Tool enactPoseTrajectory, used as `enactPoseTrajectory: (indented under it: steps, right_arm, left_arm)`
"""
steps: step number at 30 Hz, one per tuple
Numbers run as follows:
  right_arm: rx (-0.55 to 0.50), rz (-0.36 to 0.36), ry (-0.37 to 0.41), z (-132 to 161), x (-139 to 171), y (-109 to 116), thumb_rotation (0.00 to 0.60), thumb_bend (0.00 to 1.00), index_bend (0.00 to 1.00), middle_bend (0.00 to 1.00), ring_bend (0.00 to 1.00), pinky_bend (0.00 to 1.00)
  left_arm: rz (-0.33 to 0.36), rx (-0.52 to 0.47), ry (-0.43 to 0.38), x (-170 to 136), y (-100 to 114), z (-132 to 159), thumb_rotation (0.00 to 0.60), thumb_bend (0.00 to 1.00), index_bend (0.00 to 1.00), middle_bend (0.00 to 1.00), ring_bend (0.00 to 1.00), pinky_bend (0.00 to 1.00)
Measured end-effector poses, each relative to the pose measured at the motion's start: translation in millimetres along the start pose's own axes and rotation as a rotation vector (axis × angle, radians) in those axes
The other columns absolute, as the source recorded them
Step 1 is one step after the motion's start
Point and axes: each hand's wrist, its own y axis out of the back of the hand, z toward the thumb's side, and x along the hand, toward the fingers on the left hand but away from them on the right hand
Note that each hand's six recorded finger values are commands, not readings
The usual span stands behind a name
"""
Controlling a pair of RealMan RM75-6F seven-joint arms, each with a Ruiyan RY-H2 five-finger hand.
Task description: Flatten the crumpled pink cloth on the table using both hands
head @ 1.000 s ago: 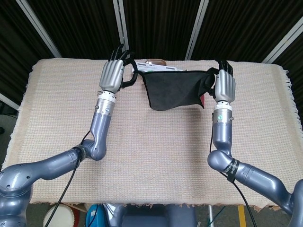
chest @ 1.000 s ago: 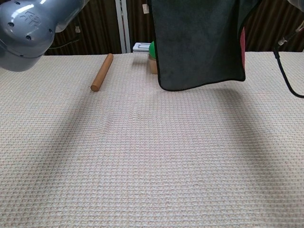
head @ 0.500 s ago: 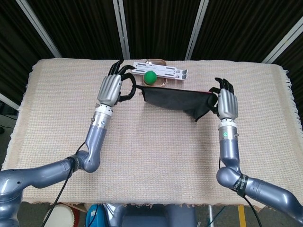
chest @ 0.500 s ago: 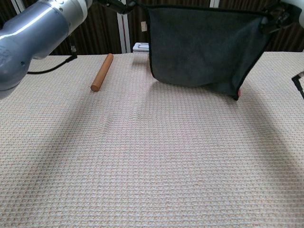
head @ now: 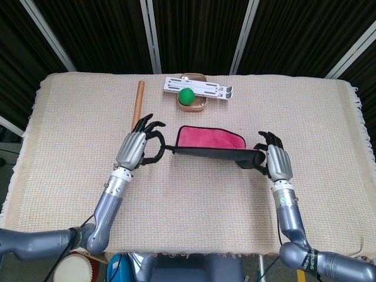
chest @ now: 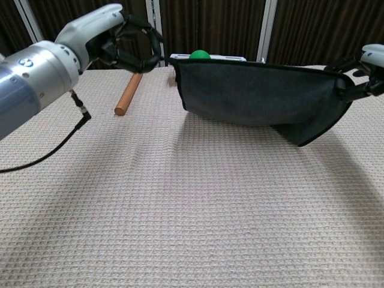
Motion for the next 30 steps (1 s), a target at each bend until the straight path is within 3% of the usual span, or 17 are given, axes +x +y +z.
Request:
enactPoseTrajectory:
  steps: [6,14,22,30]
  right_arm:
    - [0.008,0.059,0.009,-12.8,28.0,-16.8,0.600,0.64,0.64,0.16,0.00,0.00]
    - [-0.006,0.106,0.004,-32.1,57.1,-29.7,0.600,0.64,0.64,0.16,0.00,0.00]
    - [0.014,0.137,0.009,-46.5,80.3,-39.1,0.600,0.64,0.64,0.16,0.00,0.00]
    - [0.056,0.173,0.021,-53.5,99.0,-56.5,0.600,0.64,0.64,0.16,0.00,0.00]
  left_arm:
    - [-0.034,-0.025,0.038,-37.0,-11.5,-15.6,0.600,0.49,0.63,0.22,0.00,0.00]
    - [-0.043,-0.053,0.038,-69.1,-10.2,-20.6,0.600,0.49,0.63,0.22,0.00,0.00]
    - [-0.059,-0.051,0.028,-95.4,-11.6,-23.1,0.600,0.49,0.64,0.22,0.00,0.00]
    - [-0.094,-0.055,0.044,-113.0,-26.1,-27.8,0.600,0.49,0.64,0.22,0.00,0.00]
